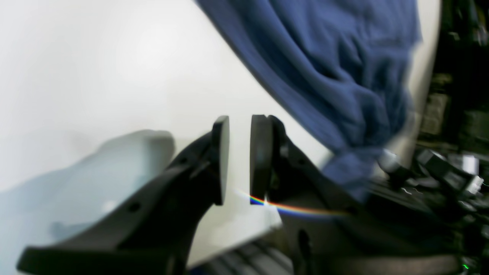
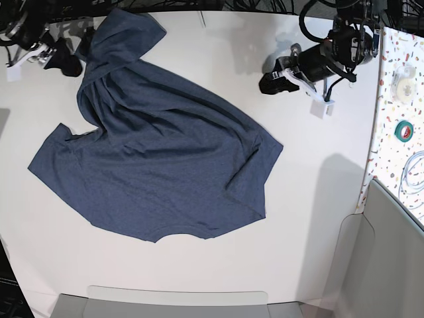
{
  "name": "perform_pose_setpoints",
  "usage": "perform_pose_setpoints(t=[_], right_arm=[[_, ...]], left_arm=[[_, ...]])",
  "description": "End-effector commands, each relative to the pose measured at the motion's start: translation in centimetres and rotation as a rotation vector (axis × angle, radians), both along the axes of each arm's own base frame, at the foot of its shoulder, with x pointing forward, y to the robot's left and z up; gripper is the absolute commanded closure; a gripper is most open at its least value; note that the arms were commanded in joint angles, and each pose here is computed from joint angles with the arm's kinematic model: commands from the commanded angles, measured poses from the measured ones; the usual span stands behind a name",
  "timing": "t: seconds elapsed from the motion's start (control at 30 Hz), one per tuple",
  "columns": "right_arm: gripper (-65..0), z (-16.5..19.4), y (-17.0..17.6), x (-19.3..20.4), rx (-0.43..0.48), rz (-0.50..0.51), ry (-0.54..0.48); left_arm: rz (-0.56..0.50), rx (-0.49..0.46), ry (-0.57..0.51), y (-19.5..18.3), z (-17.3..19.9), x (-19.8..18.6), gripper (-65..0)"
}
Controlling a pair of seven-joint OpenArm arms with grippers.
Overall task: Layout the t-shirt on the table in an organized manner, then fold the t-shirt properly
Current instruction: 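Grasp the shirt body with the left gripper near its middle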
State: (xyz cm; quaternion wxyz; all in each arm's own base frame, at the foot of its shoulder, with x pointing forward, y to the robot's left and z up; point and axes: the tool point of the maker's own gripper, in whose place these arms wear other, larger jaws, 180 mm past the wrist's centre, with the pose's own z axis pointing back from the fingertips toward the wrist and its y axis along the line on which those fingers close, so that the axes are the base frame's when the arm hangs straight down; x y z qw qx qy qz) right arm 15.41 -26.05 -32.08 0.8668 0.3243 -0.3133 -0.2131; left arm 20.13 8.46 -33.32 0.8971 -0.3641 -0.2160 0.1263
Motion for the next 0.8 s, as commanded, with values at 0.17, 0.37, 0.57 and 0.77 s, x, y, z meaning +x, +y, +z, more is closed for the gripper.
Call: perform_pose_setpoints(t=[0.17, 0.37, 0.57, 0.77], right_arm=[[-55.5, 5.7, 2.1, 3.1, -0.074, 0.052, -0.222], [-19.3, 4.0, 8.8, 5.5, -0.119, 0.174, -0.232], [0.0, 2.6, 12.0, 6.6, -0.137, 0.240, -0.209], [0.0, 2.8, 12.7, 6.9, -0.126, 0.255, -0.221]], left_arm=[[-0.209, -0.169, 0.016, -7.2, 1.7, -1.7, -4.5], [-0.387, -0.191, 0.028, -12.1, 1.4, -2.1, -2.7], [-0.335, -0.163, 0.124, -12.2, -2.6, 0.1, -2.5], [-0.241, -0.067, 0.124, -12.2, -6.3, 1.6, -2.5]])
